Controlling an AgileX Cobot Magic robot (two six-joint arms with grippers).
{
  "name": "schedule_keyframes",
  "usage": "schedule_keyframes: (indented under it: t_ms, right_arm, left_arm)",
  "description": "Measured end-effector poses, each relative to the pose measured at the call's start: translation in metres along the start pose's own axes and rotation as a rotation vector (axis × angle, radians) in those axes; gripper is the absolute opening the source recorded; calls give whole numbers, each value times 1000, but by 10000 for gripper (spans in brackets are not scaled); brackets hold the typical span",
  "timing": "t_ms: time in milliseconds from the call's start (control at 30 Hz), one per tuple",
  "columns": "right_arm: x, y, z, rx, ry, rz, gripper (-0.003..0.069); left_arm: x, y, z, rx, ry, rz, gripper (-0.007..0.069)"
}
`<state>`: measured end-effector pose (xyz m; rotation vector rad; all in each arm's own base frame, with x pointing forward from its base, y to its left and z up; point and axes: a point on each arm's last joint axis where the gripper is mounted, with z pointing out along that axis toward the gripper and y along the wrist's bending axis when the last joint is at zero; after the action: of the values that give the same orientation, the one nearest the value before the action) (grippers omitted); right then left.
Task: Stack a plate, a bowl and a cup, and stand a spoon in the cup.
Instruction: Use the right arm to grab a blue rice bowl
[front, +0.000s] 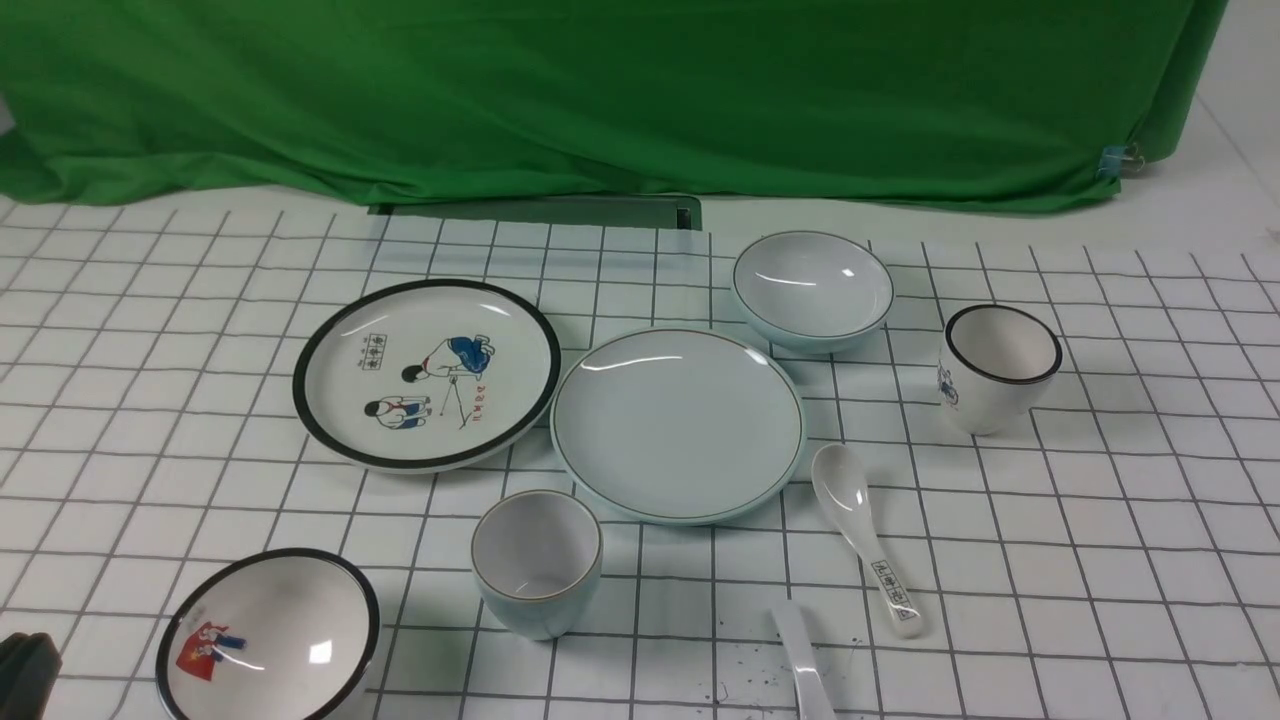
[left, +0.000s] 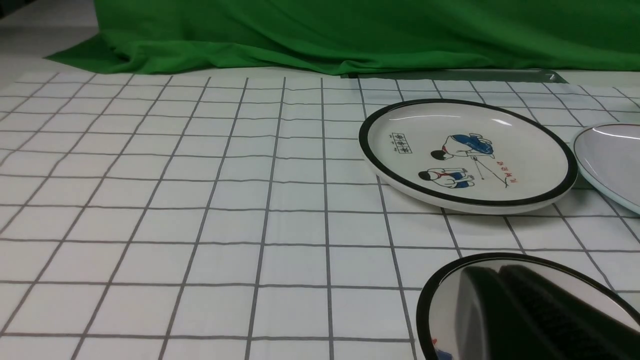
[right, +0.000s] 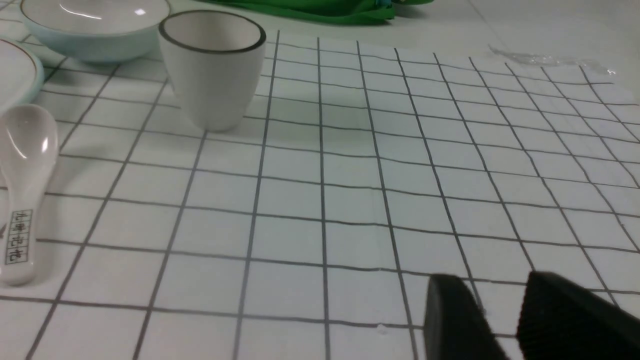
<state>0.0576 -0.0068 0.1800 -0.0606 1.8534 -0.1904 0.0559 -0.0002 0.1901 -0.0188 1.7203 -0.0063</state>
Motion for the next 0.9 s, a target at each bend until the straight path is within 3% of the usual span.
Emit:
schedule_keyframes:
  t_ms: [300,367,433,500,533,567,600,700,900]
  right_arm:
    - [0,0,0,0,0,131,242]
    - [0,0,0,-3,0,196,242]
    - [0,2,0,-18,1,368,242]
    - [-1,5,0,-55,11,746,242]
    - [-1,6,0,-62,14,794,242]
    - [-1,7,0,-76,23,986,242]
    - [-2,7,0,-83,29,1105,242]
    - [-2,8,0,-85,37,1255,242]
    - [-2,6,0,-72,23,1194,242]
  left_arm:
    - [-4,1,0,-11,-39,37,-29]
    - [-7,0,0,5,-78,-115,-29]
    - [-10,-2,-1,45,-107,-440,-29]
    - [-12,-4,-1,97,-106,-876,-29]
    - [-12,-4,-1,106,-104,-949,-29]
    - [-13,-5,-1,128,-99,-1122,-29]
    - [-13,-5,-1,138,-96,-1204,-29]
    - [-14,-4,-1,140,-104,-1254,-29]
    - [-16,-4,-2,137,-121,-1234,-29]
